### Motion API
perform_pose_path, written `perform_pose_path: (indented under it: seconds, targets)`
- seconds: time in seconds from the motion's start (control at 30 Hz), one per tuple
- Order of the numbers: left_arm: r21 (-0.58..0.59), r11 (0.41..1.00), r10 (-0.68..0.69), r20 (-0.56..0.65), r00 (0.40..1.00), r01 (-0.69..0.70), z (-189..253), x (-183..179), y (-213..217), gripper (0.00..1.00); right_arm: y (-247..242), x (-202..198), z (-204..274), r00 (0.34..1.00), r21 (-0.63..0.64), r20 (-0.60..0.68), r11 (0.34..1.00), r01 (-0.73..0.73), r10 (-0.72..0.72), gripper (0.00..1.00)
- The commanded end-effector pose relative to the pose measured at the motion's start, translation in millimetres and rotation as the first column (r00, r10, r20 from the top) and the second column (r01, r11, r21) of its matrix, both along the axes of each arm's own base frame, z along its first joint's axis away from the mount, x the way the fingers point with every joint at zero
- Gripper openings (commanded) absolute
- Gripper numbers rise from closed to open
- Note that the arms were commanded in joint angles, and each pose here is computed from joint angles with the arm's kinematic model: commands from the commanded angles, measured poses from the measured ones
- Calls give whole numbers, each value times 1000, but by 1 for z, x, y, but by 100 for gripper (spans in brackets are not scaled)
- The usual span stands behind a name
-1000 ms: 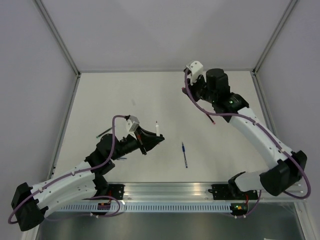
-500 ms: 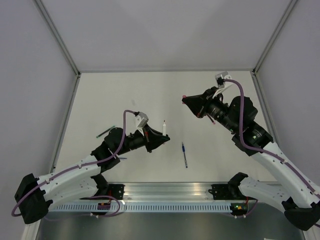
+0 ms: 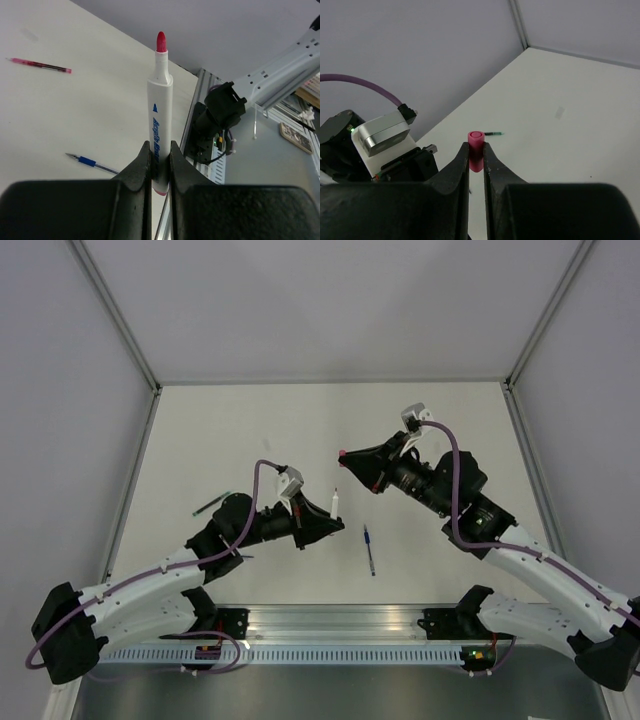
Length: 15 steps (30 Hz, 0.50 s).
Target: Insert the pens into the pen caps
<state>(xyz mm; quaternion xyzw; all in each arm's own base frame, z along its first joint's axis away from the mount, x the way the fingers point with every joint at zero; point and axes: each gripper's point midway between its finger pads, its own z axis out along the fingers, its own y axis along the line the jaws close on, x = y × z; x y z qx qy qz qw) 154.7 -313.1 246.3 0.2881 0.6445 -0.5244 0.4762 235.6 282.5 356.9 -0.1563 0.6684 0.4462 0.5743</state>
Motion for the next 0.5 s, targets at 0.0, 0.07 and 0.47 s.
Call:
perform_pose_path:
  seconds: [0.0,0.07,0.47]
  targets:
    - [-86,981,-169,63,984,174,36,-27,-10,2,5,-26,44,974,83,199,988,-129,110,0]
    - [-114,960,-250,72,965,257,42,-41,-12,2,6,-38,46,956,84,245,979,-185,159,0]
    - [-171,914,-355,103,929,368,55,-66,-6,2,8,-83,36,893,102,297,918,-382,339,0]
